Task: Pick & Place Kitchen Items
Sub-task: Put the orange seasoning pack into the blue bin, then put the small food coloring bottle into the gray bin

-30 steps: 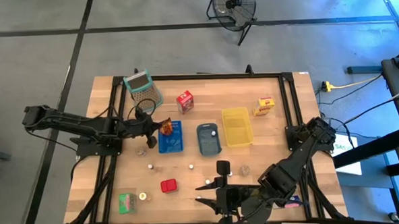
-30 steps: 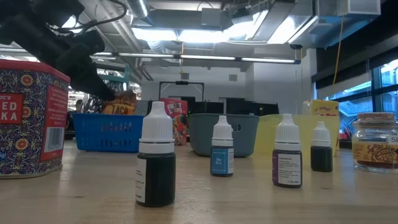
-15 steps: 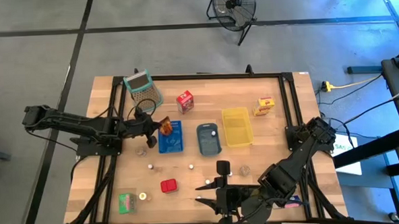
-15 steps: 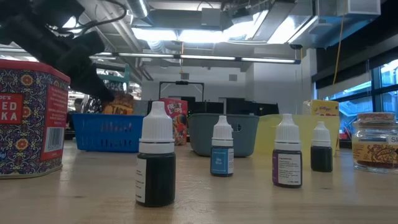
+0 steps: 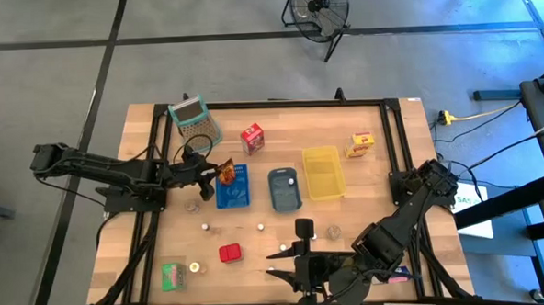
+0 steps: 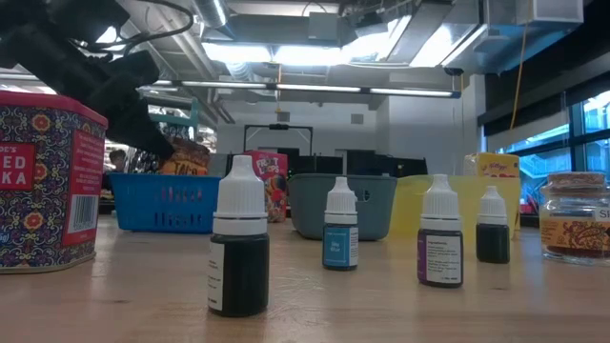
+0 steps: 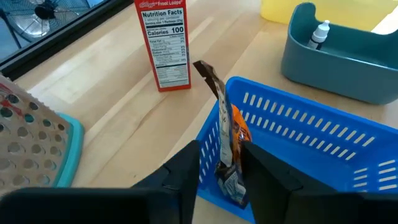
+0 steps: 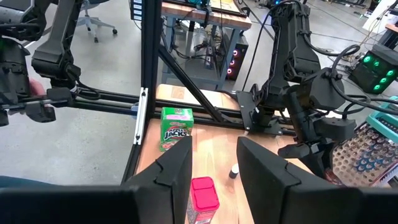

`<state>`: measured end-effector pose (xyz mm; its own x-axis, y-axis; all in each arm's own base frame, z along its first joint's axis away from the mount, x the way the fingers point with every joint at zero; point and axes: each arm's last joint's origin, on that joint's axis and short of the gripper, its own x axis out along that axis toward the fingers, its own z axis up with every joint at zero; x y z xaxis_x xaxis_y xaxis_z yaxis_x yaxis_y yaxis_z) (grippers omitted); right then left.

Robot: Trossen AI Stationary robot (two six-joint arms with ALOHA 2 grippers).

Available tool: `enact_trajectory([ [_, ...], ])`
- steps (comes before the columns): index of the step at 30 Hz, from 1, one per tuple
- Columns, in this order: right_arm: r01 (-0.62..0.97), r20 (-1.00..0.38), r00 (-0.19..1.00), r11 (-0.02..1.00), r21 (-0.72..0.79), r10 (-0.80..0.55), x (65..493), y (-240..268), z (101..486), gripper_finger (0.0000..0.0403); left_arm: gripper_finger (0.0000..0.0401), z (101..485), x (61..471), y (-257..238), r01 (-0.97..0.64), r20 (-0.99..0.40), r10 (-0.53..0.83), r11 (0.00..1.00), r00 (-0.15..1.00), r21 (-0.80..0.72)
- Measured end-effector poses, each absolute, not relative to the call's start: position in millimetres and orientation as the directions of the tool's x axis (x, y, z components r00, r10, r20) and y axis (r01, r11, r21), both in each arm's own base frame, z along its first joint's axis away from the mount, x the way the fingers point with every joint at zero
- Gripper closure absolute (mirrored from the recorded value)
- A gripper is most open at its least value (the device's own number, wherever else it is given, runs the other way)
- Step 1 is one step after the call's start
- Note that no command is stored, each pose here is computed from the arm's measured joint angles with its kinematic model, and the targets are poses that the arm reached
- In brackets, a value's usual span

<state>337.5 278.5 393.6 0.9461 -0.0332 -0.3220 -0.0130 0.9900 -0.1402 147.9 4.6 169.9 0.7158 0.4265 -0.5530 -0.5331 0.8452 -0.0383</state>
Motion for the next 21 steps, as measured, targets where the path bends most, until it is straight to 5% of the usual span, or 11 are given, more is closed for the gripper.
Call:
enact_trajectory([
  [21, -0.043, -0.333, 0.943, 0.991, -0.127, -0.001, 338.8, 277.8, 393.3, 0.0275, 0.0248, 190.1, 138.1, 5.0, -0.49, -0.428, 0.412, 0.868, 0.805, -0.085],
])
